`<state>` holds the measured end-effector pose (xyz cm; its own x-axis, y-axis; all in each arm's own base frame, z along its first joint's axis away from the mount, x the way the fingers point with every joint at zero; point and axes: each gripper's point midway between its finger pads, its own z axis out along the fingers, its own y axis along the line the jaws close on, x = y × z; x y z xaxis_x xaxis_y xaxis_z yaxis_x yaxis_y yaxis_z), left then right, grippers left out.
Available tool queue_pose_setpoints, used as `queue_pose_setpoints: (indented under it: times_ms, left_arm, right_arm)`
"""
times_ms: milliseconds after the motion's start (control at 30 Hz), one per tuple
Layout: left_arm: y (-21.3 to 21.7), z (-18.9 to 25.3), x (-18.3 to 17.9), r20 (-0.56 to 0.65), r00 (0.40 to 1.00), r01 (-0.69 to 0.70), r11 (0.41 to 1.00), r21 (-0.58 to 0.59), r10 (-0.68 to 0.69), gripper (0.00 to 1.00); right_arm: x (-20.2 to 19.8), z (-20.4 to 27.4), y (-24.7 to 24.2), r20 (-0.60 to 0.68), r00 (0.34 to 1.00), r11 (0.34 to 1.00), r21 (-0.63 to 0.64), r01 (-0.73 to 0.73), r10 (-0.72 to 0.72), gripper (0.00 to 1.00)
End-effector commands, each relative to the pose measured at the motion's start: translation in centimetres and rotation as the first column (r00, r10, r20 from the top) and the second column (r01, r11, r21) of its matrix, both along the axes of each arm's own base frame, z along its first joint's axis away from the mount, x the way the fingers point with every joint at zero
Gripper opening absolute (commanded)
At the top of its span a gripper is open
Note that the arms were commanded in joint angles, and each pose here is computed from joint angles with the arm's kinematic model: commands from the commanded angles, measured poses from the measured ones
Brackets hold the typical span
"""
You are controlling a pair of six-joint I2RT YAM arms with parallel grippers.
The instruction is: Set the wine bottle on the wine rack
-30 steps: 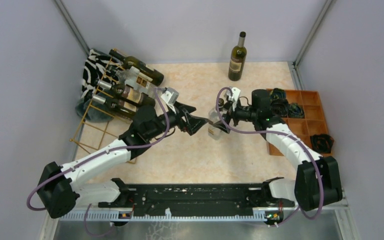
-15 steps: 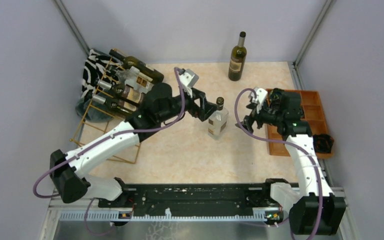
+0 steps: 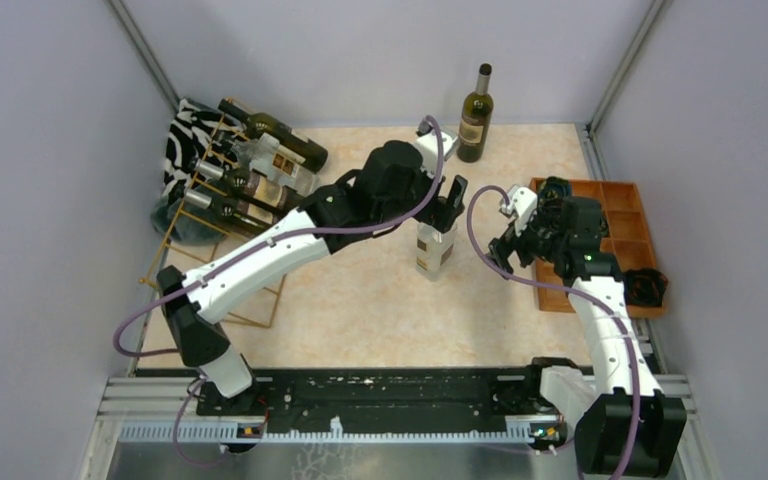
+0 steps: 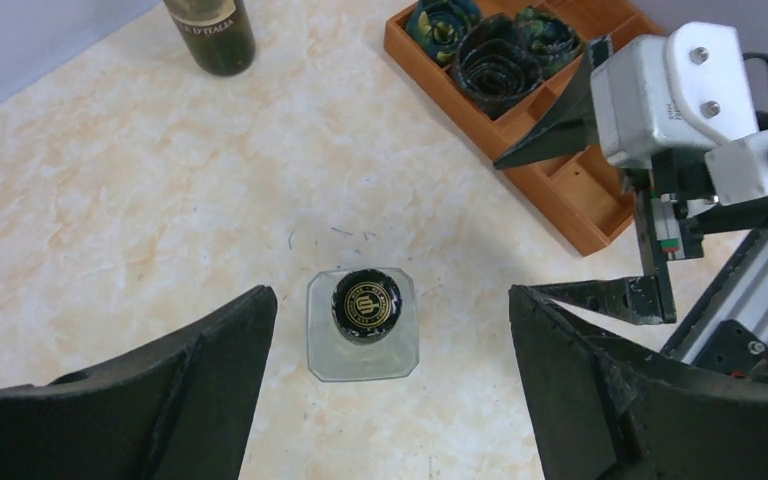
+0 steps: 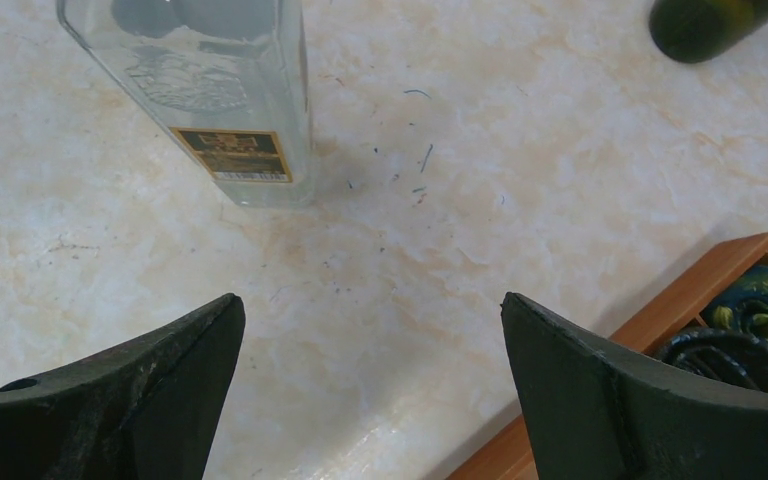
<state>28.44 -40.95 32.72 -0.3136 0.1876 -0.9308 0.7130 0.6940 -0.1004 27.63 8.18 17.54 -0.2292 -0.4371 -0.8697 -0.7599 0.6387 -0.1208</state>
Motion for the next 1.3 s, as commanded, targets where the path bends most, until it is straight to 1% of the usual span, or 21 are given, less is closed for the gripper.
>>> queue_pose_setpoints:
  times_ms: [0, 167, 267, 433, 567, 600, 933, 1033, 1133, 1200, 1267]
  left_arm:
    - [0.8, -1.3, 1.0, 0.007, 0.999, -0.052, 0.990, 0.134, 0.052, 0.91]
    - [-0.6, -2.2, 1.3, -0.016, 0.999, -0.024, 0.986, 0.164, 0.027, 0.84]
    - [-1.2, -3.2, 1.5, -0.033, 0.999, -0.007, 0.983, 0.183, 0.014, 0.74]
    - [-1.7, -4.4, 1.6, -0.057, 0.998, 0.008, 0.975, 0.220, 0.004, 0.68]
    - [-1.7, -4.8, 1.8, -0.060, 0.998, 0.003, 0.972, 0.234, 0.012, 0.56]
    - [-1.6, -4.9, 1.8, -0.059, 0.998, 0.001, 0.972, 0.236, 0.014, 0.54]
    - [-1.6, -5.8, 1.9, -0.067, 0.998, 0.002, 0.964, 0.266, 0.017, 0.55]
    - [-1.7, -6.0, 2.0, -0.067, 0.998, 0.005, 0.963, 0.271, 0.013, 0.52]
    - [-1.7, -6.2, 2.0, -0.071, 0.997, 0.012, 0.962, 0.274, 0.007, 0.35]
    - [-1.8, -6.2, 1.9, -0.073, 0.997, 0.020, 0.961, 0.274, 0.000, 0.19]
    - [-1.7, -6.0, 1.7, -0.074, 0.997, 0.029, 0.962, 0.272, -0.009, 0.10]
  right_arm:
    - [1.5, 1.7, -1.3, 0.075, 0.994, 0.997, -0.032, 0.077, -0.074, 0.98]
    - [1.9, 1.6, -2.1, 0.083, 0.989, 0.991, -0.053, 0.124, -0.119, 0.98]
    - [2.0, 1.6, -2.2, 0.086, 0.989, 0.990, -0.056, 0.128, -0.123, 0.98]
    - [1.9, 1.4, -2.1, 0.082, 0.990, 0.991, -0.055, 0.121, -0.116, 0.98]
    - [1.9, 1.4, -2.1, 0.082, 0.990, 0.991, -0.056, 0.118, -0.113, 0.98]
    - [1.9, 1.4, -2.1, 0.083, 0.990, 0.992, -0.056, 0.117, -0.112, 0.98]
    - [1.8, 1.2, -2.0, 0.079, 0.991, 0.992, -0.054, 0.110, -0.105, 0.98]
    - [1.8, 1.2, -2.0, 0.079, 0.991, 0.993, -0.054, 0.108, -0.103, 0.98]
    - [1.8, 1.2, -1.9, 0.079, 0.992, 0.993, -0.054, 0.106, -0.102, 0.98]
    - [1.8, 1.2, -1.9, 0.079, 0.992, 0.993, -0.054, 0.104, -0.100, 0.98]
    - [1.8, 1.2, -1.9, 0.078, 0.992, 0.993, -0.054, 0.103, -0.098, 0.98]
